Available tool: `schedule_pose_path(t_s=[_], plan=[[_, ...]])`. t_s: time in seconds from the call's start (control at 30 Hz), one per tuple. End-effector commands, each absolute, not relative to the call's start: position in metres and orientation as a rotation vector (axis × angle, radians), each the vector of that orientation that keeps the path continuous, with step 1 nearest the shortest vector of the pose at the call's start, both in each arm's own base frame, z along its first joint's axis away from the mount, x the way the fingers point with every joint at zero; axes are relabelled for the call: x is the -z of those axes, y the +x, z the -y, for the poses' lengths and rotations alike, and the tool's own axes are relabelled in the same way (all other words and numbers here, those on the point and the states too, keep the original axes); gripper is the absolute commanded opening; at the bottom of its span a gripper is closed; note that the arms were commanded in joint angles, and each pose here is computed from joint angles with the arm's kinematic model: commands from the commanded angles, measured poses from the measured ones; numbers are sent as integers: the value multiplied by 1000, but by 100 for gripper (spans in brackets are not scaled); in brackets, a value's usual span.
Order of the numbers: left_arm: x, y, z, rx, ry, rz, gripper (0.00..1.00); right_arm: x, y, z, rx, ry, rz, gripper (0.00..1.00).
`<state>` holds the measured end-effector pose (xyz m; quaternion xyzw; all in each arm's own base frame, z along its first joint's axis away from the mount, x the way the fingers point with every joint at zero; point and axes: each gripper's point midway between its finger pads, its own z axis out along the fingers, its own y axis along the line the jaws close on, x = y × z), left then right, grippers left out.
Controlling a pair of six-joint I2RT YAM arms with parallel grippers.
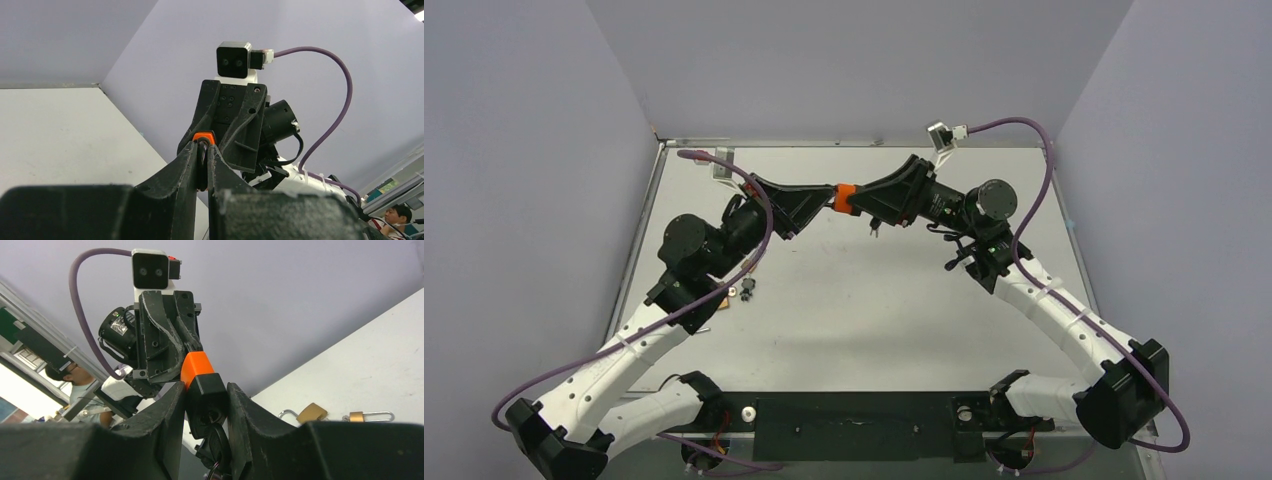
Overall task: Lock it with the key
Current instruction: Lock the lock.
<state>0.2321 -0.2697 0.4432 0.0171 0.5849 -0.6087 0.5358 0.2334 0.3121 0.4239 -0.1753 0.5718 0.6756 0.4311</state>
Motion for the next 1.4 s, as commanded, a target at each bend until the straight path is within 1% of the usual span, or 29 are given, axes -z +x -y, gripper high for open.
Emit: schedule_pose_path(t_s=[0.0, 0.23, 0.43, 0.63, 0.77, 0.93, 0.97, 1.0, 1.03, 1.07, 1.1, 1.13, 1.17, 1.23, 1.37], plan=[[-392, 173, 321, 1662, 336, -1645, 0, -463, 208, -328, -1756, -522, -1270, 0], [-380, 176, 319, 1586, 330, -1700, 0, -484, 206, -327, -1748, -528, -1225, 0], [-380, 180, 316, 1555, 296, -1707, 0, -477, 210, -331, -1731, -534, -1255, 0], [-386, 212, 277, 1350, 120, -1693, 0, -462, 224, -313, -1661, -484, -1290, 0], [-401, 227, 248, 1342, 50, -1641, 0, -456, 230, -292, -1657, -442, -1280, 0], [-413, 228, 245, 1383, 72, -1606, 0, -448, 226, -287, -1630, -463, -1300, 0], [-415, 229, 246, 1390, 73, -1602, 0, -448, 225, -287, -1631, -469, -1299, 4], [-417, 229, 247, 1393, 76, -1596, 0, -448, 223, -287, -1633, -481, -1297, 17], [-420, 230, 247, 1393, 77, -1591, 0, -446, 222, -287, -1634, -486, -1301, 24], [-425, 230, 247, 1394, 79, -1578, 0, -447, 220, -286, -1628, -494, -1293, 39], [-427, 231, 247, 1391, 84, -1573, 0, -444, 219, -286, -1627, -500, -1297, 45], [-435, 230, 247, 1391, 90, -1557, 0, -444, 219, -284, -1619, -504, -1295, 55], [-436, 232, 247, 1386, 95, -1554, 0, -442, 218, -283, -1617, -509, -1294, 61], [-444, 233, 247, 1384, 102, -1544, 0, -441, 216, -280, -1614, -517, -1286, 66], [-460, 230, 247, 1405, 147, -1512, 0, -437, 213, -274, -1616, -524, -1272, 70]])
